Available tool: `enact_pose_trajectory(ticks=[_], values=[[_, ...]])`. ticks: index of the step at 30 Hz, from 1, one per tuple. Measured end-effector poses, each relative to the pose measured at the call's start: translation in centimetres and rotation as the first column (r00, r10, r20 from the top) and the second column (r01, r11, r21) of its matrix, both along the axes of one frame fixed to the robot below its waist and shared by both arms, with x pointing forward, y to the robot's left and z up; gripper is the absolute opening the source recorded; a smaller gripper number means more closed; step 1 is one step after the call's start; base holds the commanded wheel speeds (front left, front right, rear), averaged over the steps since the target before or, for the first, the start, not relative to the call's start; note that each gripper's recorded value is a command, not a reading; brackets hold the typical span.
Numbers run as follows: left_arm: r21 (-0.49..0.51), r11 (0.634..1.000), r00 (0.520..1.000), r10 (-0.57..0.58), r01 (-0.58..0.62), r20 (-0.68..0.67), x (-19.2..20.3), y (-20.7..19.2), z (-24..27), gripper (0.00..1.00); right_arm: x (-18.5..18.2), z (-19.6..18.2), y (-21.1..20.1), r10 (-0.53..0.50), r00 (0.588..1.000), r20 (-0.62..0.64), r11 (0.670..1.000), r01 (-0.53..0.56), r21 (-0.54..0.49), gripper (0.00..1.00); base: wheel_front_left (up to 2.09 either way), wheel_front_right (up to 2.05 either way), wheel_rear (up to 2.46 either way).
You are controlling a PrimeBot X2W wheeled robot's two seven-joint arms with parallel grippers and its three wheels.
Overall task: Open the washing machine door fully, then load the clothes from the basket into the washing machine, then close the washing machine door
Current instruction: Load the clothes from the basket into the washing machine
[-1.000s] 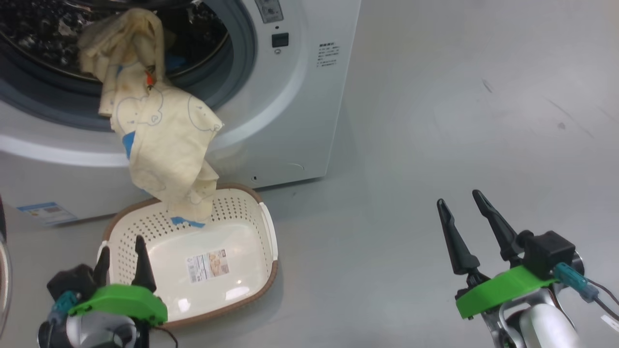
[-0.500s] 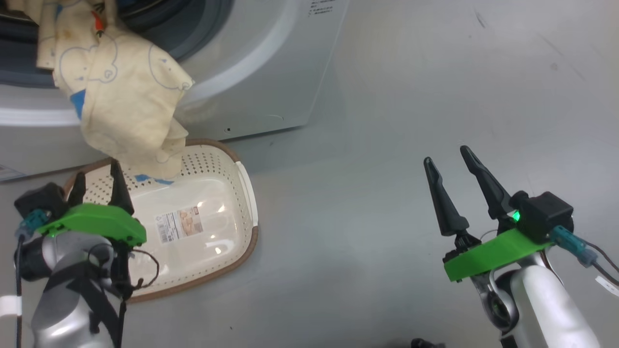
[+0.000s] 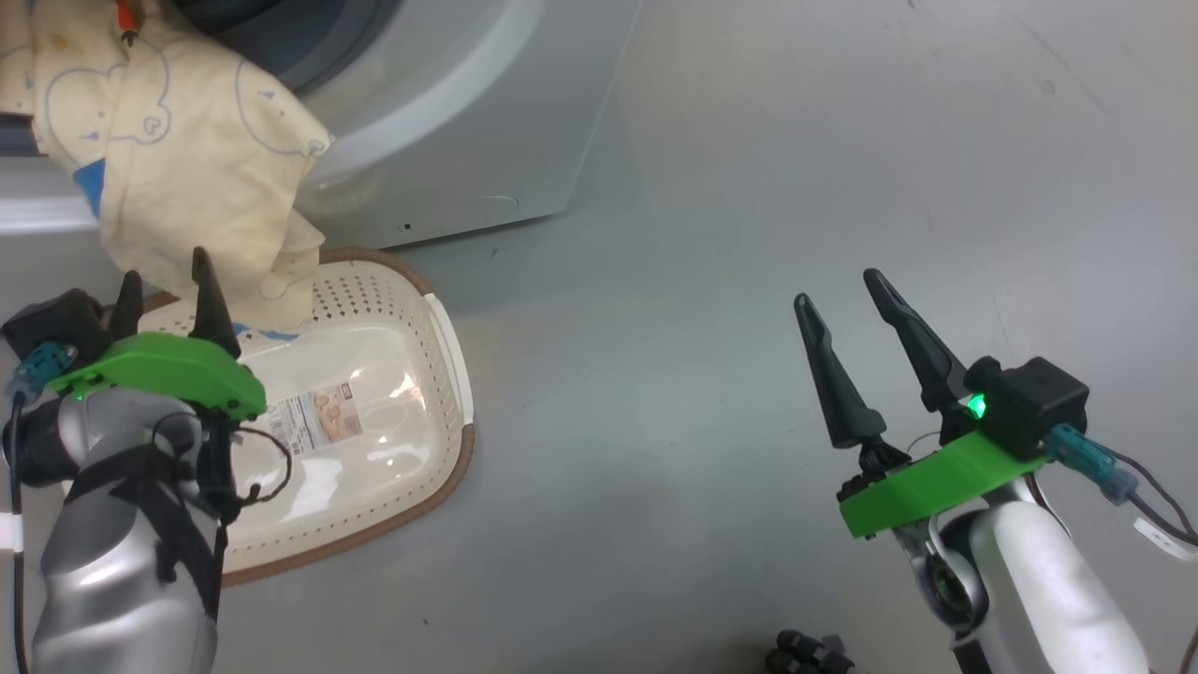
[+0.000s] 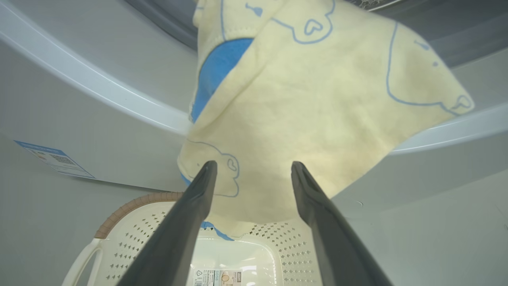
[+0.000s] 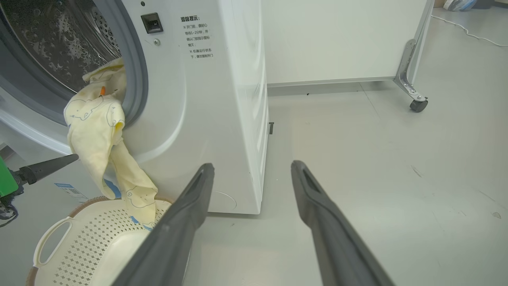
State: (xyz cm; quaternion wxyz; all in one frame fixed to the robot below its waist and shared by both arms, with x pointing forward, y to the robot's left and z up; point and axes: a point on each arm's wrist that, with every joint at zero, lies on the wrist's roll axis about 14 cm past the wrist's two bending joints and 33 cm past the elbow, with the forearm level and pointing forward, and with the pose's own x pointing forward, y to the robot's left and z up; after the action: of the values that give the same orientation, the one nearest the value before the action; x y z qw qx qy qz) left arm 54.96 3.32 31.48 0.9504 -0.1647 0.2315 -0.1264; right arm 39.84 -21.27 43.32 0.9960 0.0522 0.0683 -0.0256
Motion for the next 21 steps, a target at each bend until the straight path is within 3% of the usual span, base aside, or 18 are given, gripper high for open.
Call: enact_pose_trajectory(ticks=[21], values=[[-0.003,1.0,1.0,0.002,-0.002,0.004,4.8,-1.0,-2.6,1.0,1.5,-3.1,0.1,0.016,0.997,-0.074,1.0,-0.017,-0.012,1.0,0.0,0.0,0.0]])
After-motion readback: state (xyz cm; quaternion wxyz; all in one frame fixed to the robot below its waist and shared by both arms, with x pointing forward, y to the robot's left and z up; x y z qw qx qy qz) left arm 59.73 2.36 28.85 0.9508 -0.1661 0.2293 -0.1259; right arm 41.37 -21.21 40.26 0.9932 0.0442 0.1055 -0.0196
